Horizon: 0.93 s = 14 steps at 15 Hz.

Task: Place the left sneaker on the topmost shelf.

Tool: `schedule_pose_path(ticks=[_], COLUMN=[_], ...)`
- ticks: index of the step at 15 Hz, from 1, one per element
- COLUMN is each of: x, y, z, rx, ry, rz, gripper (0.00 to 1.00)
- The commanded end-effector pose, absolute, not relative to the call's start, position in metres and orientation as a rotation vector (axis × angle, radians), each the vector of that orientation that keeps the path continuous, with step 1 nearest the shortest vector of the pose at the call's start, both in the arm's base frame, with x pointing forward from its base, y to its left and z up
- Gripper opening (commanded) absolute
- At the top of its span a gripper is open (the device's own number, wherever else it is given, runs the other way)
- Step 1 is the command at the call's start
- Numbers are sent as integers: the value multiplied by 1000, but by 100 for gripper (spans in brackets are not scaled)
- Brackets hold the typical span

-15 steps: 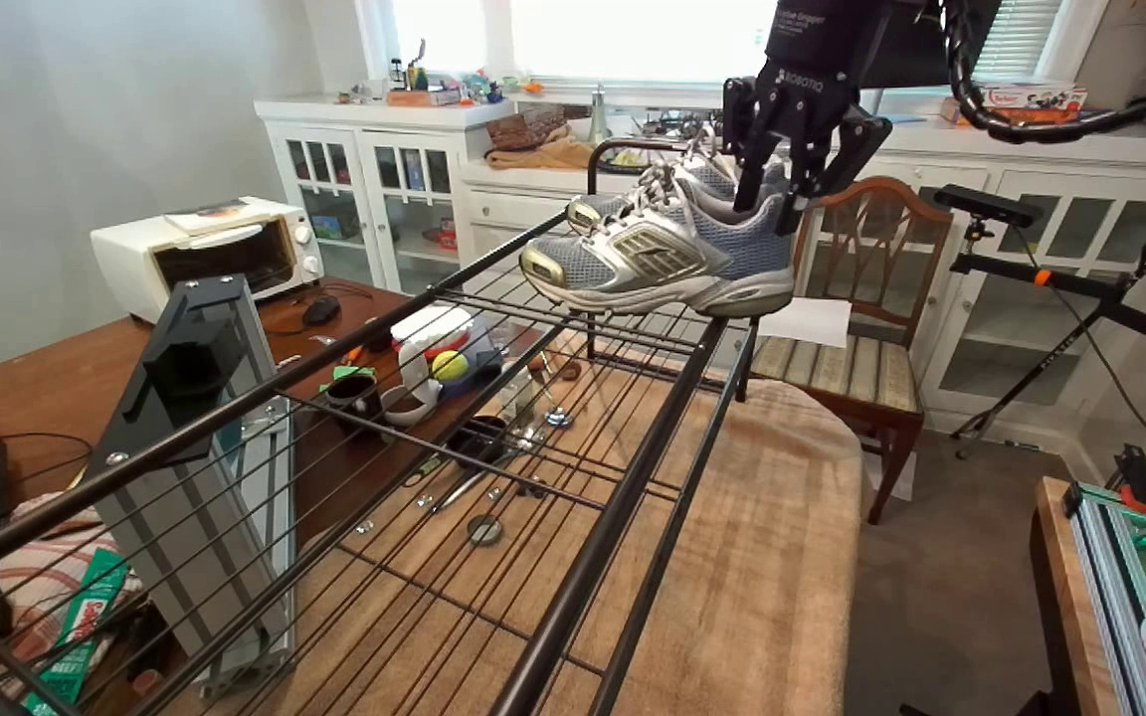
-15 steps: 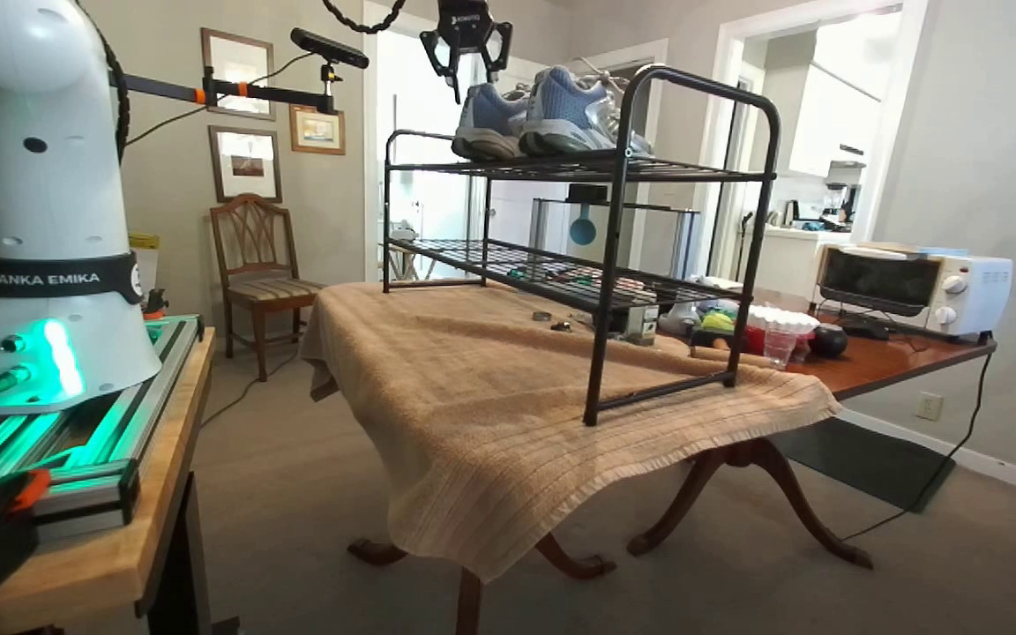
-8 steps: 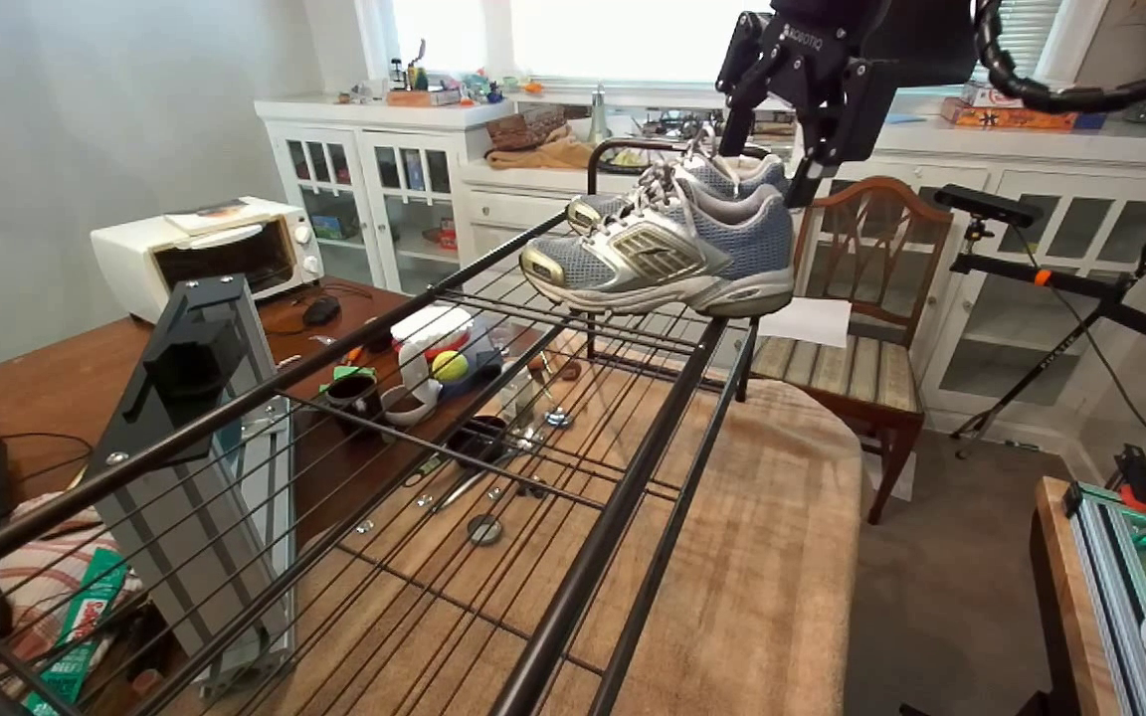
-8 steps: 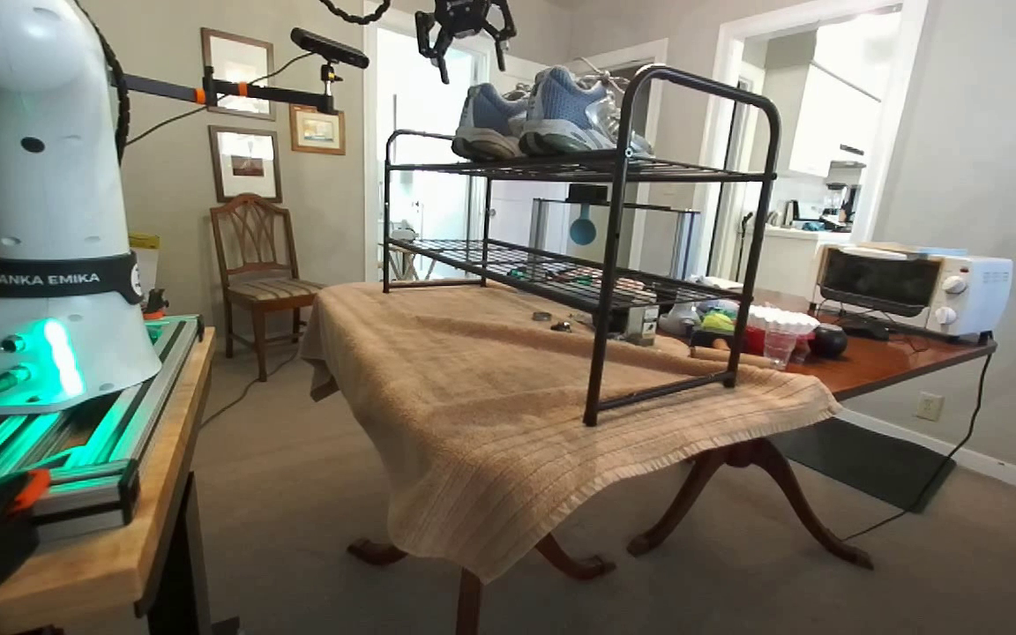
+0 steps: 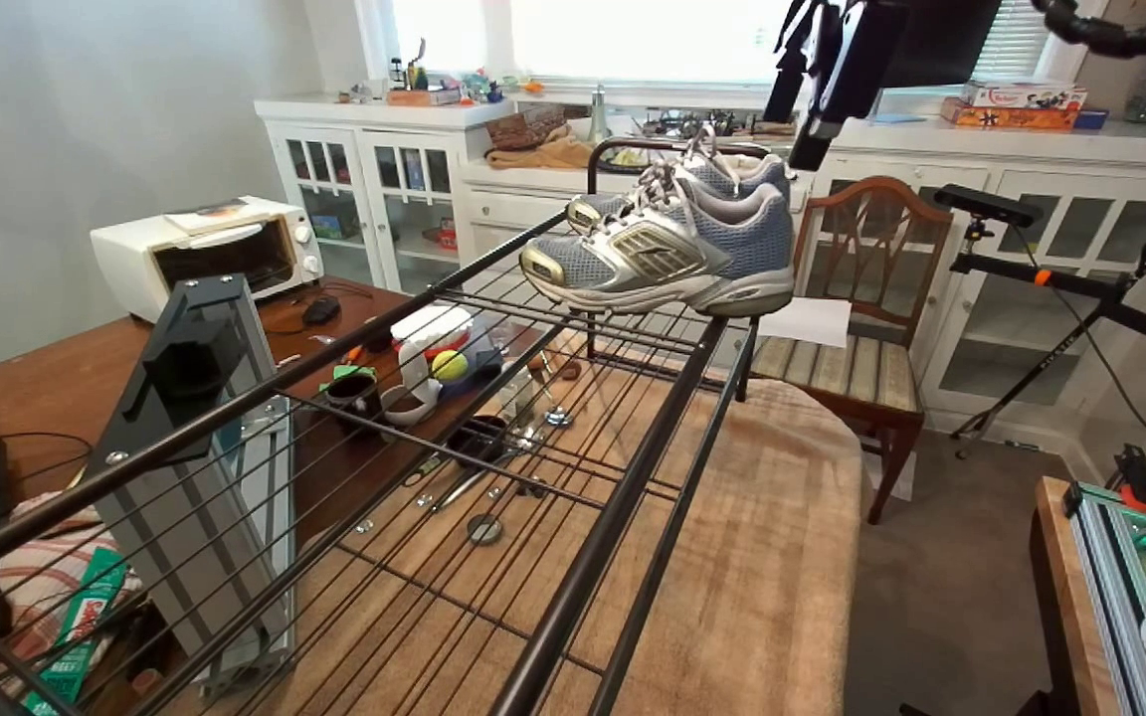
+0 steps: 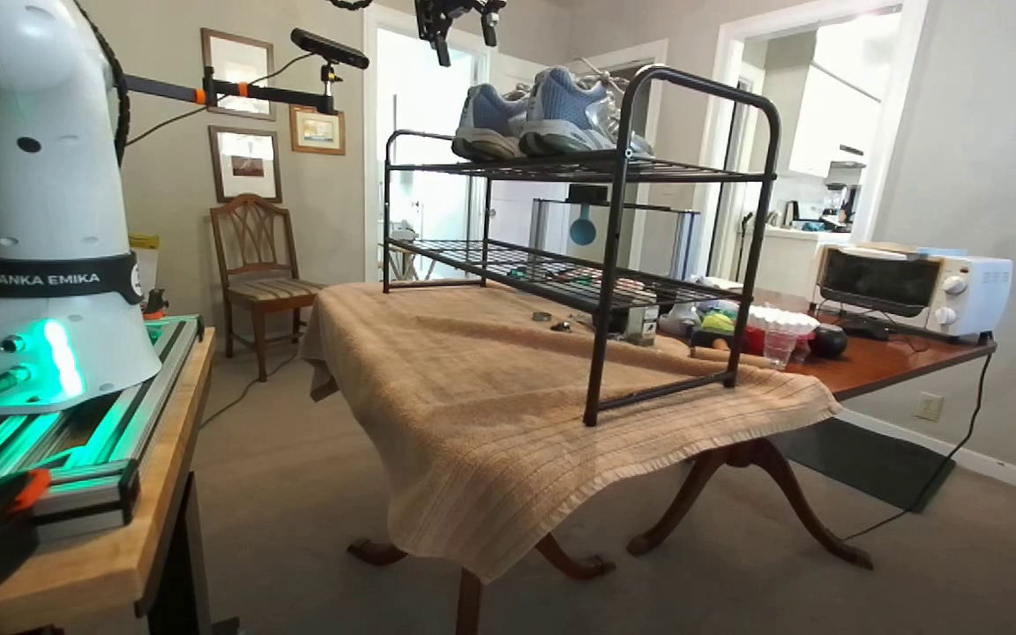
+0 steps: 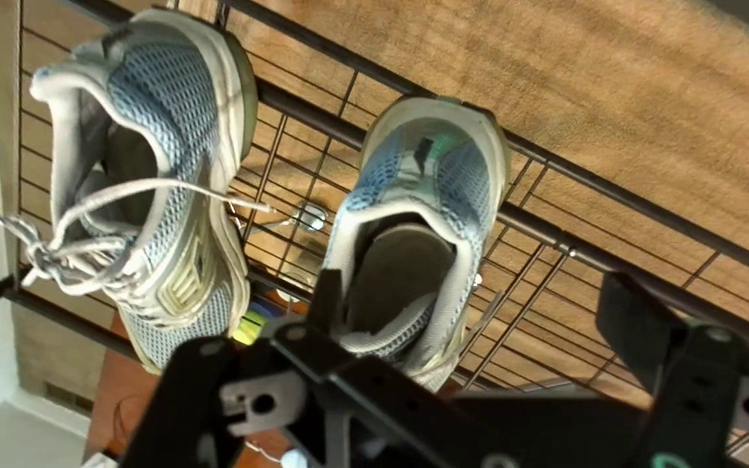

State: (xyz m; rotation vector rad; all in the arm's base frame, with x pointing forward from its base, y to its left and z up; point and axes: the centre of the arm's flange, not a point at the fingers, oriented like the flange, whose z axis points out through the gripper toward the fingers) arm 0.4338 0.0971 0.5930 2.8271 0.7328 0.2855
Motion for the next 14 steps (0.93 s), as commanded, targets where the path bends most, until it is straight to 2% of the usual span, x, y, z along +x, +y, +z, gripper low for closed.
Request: schedule_pose_path(ticks=[1, 7, 8, 14], x=[414, 387, 402, 401], y=[92, 82, 83, 83], z=[605, 623, 623, 625], rx=[2879, 2892, 2906, 2906], ry=[440, 108, 204, 196], rz=[289, 352, 355, 361], gripper=[100, 100, 100, 100])
